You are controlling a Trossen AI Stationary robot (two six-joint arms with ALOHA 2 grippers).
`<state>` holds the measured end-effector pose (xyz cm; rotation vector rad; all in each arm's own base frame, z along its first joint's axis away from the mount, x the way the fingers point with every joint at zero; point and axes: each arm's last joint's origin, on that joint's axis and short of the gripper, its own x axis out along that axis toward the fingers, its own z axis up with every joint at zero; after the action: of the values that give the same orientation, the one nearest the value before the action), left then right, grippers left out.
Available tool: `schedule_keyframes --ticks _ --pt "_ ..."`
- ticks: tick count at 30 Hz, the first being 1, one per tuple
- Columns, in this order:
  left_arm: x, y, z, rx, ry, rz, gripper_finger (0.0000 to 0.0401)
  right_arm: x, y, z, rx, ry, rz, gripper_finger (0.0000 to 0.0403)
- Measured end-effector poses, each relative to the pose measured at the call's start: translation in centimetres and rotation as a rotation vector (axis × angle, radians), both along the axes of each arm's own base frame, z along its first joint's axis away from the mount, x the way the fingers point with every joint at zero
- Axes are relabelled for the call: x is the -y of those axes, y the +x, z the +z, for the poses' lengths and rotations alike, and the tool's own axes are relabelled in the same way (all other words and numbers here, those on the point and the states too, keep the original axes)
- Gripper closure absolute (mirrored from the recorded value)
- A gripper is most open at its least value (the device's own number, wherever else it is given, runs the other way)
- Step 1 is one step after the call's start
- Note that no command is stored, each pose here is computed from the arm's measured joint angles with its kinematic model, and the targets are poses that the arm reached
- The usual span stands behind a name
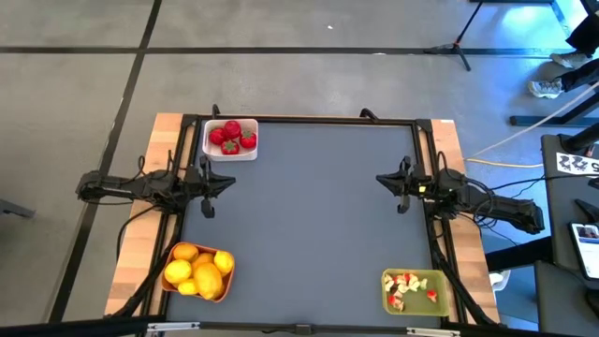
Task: Sort produce into baskets
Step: Return to Home Position
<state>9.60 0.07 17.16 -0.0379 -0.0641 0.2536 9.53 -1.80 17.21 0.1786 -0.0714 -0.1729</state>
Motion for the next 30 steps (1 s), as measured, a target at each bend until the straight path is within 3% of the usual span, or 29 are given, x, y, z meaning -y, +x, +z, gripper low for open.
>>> schedule_keyframes --ticks 9,15,30 --pt "0.0 0.02 -0.03 -0.009 0.023 0.002 0.0382 0.05 0.0 -0.27 -0.028 -0.019 -0.019 0.0384" --pt "0.0 0.02 -0.02 -0.009 0.023 0.002 0.0382 0.03 0.03 -0.36 -0.021 0.049 -0.007 0.0384" --pt "0.0 0.02 -0.03 -0.01 0.024 0.002 0.0382 0.03 0.04 -0.48 -0.028 0.052 -0.006 0.0384"
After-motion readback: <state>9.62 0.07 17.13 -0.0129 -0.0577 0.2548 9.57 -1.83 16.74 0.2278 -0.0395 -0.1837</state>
